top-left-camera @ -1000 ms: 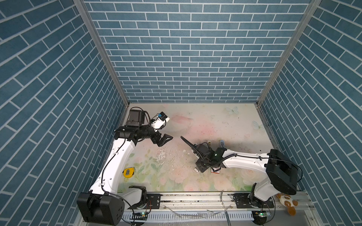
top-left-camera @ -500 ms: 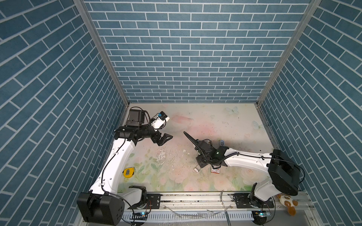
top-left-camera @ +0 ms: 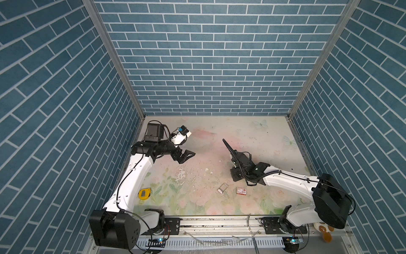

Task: Load the staples into the stapler

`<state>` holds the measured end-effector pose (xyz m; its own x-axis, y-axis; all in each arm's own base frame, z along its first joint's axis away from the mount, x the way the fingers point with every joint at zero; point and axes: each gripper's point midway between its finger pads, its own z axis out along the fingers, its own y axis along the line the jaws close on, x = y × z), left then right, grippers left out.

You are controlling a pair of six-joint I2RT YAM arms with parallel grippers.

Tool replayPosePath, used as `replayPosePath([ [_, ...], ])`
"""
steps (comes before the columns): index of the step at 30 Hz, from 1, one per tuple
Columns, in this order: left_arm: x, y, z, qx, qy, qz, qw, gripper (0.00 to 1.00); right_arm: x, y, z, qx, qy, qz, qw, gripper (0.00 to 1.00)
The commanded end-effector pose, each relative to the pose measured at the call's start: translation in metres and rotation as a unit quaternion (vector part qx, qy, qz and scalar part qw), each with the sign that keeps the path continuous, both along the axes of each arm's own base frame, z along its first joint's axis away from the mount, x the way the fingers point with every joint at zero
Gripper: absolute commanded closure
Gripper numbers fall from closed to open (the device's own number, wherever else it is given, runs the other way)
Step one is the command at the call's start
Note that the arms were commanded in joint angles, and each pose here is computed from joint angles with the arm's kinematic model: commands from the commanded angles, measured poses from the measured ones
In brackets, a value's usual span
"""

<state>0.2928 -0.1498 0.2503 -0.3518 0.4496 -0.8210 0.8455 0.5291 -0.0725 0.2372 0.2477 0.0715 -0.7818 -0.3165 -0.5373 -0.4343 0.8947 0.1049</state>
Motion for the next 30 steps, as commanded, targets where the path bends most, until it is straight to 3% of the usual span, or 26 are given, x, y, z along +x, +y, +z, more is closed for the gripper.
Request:
replayPosePath([
  [1, 0.002, -0.002, -0.002, -0.014, -0.002, -0.005, 1.0, 0.0, 0.009, -0.006, 0.007, 0.01, -0.029, -0.013, 0.999, 0.89],
  [17, 0.011, -0.011, -0.012, -0.037, 0.016, -0.006, 0.999, 0.0, 0.025, -0.021, -0.003, 0.018, -0.061, -0.039, 0.997, 0.89],
  [30, 0.011, -0.014, -0.014, -0.04, 0.019, -0.007, 0.999, 0.0, 0.026, -0.014, -0.016, 0.032, -0.043, -0.032, 0.998, 0.89],
])
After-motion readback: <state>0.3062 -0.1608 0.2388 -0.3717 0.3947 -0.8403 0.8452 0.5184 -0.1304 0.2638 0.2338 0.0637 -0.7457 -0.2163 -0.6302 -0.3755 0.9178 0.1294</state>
